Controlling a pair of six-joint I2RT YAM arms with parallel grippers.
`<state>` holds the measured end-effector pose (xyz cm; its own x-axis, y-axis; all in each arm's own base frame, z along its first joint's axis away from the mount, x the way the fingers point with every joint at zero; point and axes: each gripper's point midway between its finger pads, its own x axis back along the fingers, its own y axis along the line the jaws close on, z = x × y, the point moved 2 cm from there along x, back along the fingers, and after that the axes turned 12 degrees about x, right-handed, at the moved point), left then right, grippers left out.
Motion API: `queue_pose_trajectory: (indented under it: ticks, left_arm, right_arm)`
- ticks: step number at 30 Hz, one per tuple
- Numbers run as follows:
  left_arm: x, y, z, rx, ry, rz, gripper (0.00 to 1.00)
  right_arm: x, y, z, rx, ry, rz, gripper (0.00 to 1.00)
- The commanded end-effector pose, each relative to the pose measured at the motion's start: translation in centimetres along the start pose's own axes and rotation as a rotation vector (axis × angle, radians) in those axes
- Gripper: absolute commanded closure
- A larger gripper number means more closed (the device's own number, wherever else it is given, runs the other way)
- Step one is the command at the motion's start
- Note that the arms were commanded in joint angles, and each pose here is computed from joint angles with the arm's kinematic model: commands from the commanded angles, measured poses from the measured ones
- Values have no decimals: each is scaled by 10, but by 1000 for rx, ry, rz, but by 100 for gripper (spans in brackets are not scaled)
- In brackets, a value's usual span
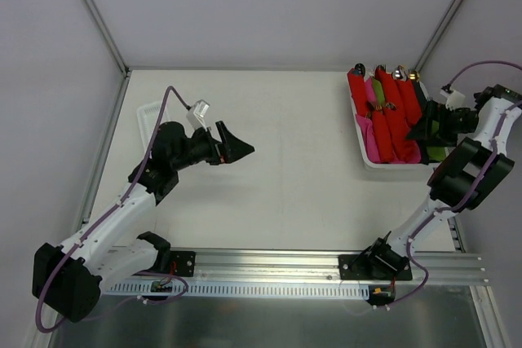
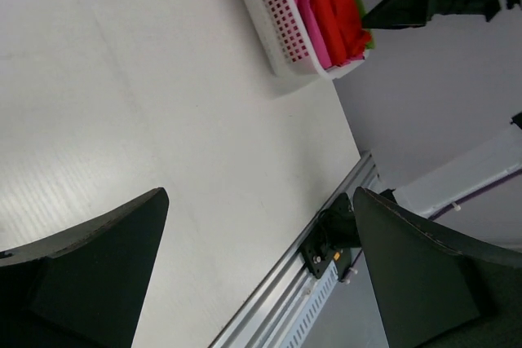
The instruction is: Place the utensils on the paper napkin and roll it up
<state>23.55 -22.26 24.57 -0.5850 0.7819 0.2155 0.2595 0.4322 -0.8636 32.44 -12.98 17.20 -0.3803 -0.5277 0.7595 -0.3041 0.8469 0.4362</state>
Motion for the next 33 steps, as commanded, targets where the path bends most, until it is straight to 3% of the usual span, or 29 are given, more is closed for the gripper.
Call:
queue_pose_trajectory:
  ticks: [1,6,10,16,17,21,27,33]
  left_arm:
    - [5,12,-13,-1,-12,-87,1]
    - [20,44,-21,18,-26,-222,1]
    - [34,52,-32,-56,-66,-321,1]
    - [47,48,-40,-107,-67,-376,1]
    - [48,49,-40,-106,-66,-385,1]
    - [52,51,-37,-100,-60,-403,1]
    - [60,61,-25,-89,-57,-423,1]
    - [72,69,-9,-82,-66,-416,1]
  right_arm:
    - [49,2,-21,108,-65,199,1]
    - [83,36,-47,214,-182,276,1]
    - [80,88,-56,265,-227,217,1]
    - [27,188,-52,339,-225,5,1]
    - [28,205,-56,383,-278,17,1]
    - [-18,266,-23,585,-251,-54,1]
    - [-59,286,38,723,-195,-96,1]
    - [-57,284,66,773,-224,-79,1]
